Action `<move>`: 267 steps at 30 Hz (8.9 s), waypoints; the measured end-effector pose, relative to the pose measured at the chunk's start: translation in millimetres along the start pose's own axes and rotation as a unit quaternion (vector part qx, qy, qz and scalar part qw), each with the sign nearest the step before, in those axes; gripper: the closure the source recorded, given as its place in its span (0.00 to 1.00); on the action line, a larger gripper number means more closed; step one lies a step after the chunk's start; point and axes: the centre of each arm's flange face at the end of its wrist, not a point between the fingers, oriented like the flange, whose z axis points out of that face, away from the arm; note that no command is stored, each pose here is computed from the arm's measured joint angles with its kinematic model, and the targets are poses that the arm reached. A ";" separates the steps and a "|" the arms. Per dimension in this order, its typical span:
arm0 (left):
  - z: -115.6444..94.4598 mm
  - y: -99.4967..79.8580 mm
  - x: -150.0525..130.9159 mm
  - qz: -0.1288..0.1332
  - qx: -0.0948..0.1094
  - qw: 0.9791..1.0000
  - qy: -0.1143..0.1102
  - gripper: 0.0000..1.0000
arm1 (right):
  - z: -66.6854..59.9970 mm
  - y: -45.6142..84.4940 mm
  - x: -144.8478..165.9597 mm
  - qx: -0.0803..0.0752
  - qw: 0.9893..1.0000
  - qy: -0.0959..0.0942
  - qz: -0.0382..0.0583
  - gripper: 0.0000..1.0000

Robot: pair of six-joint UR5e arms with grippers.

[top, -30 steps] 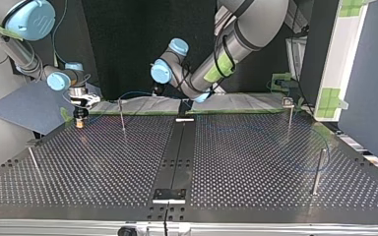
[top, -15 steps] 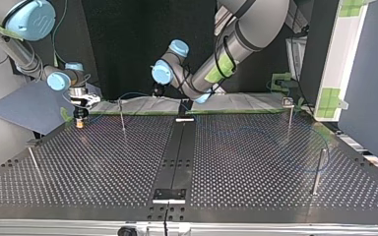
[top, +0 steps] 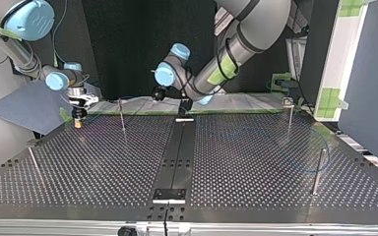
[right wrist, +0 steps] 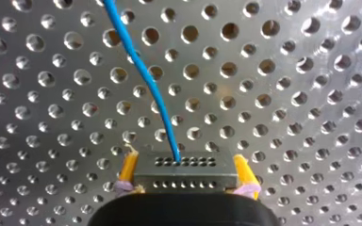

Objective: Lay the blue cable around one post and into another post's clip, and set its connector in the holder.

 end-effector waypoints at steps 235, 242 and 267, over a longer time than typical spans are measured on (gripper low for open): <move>2.7 -57.0 10.9 0.054 -0.029 0.998 -0.024 0.00 | 6.8 -27.4 -8.6 0.009 1.000 -0.002 0.007 1.00; 2.8 -56.7 10.8 0.054 -0.029 0.998 -0.024 0.00 | 6.9 -27.8 -8.5 0.009 1.000 -0.002 0.007 1.00; -35.5 -66.7 -11.7 0.062 -0.027 0.997 -0.043 0.00 | 6.3 -29.6 -9.4 0.010 1.000 -0.006 0.008 1.00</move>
